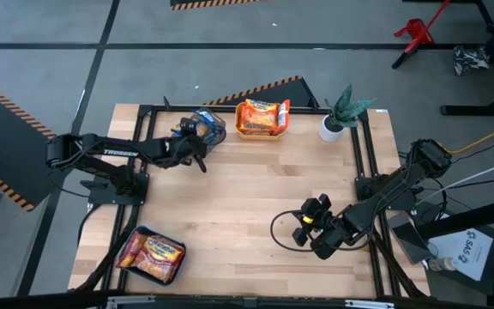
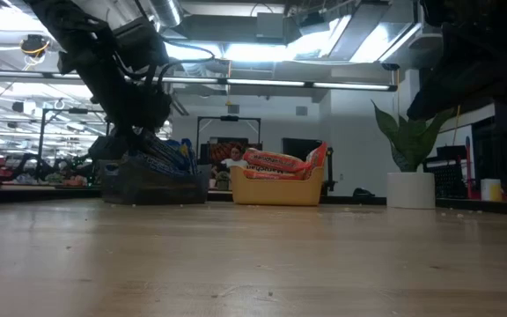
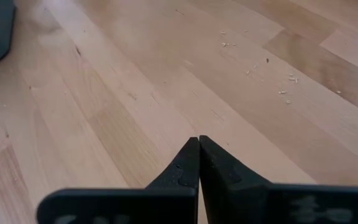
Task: Sort Maruchan noodles
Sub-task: Put the pack of blue ramen noodle soup into the transparent black bin, then return to home position
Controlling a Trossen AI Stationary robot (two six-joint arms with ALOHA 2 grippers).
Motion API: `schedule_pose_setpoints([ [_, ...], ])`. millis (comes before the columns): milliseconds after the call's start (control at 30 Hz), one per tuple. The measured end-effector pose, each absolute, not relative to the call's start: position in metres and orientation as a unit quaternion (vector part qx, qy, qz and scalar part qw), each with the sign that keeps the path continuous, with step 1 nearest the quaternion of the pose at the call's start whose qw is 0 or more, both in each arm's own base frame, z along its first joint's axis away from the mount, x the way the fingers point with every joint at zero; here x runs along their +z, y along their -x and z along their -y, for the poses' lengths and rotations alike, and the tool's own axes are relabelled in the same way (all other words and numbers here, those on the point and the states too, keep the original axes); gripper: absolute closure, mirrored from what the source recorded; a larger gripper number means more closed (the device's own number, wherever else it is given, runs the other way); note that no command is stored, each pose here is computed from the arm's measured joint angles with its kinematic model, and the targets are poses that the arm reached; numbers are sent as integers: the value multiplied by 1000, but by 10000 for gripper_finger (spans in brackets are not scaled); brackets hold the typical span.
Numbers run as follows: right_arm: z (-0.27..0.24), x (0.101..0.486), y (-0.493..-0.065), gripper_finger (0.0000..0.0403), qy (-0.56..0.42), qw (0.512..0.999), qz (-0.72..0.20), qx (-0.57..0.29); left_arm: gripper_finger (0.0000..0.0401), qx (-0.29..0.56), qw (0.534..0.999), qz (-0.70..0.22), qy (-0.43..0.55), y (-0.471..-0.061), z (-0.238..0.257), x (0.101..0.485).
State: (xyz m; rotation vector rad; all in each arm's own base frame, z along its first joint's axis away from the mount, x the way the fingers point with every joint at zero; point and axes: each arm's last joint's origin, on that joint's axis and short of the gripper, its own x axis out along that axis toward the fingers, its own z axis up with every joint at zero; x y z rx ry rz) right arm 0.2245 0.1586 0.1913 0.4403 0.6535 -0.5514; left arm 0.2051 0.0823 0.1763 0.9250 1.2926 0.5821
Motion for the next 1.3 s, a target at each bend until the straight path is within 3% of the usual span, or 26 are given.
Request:
schedule_pose_setpoints([
  [467, -159, 191, -224, 403, -214, 885, -320, -261, 239, 212, 691, -604, -336, -208, -88, 206],
  [933, -160, 191, -224, 403, -211, 884, -335, -250, 159, 161, 714, -619, -283, -211, -77, 232],
  [1300, -160, 191, -225, 403, -201, 887, -335, -246, 150, 109, 736, -650, -151, -204, -54, 261],
])
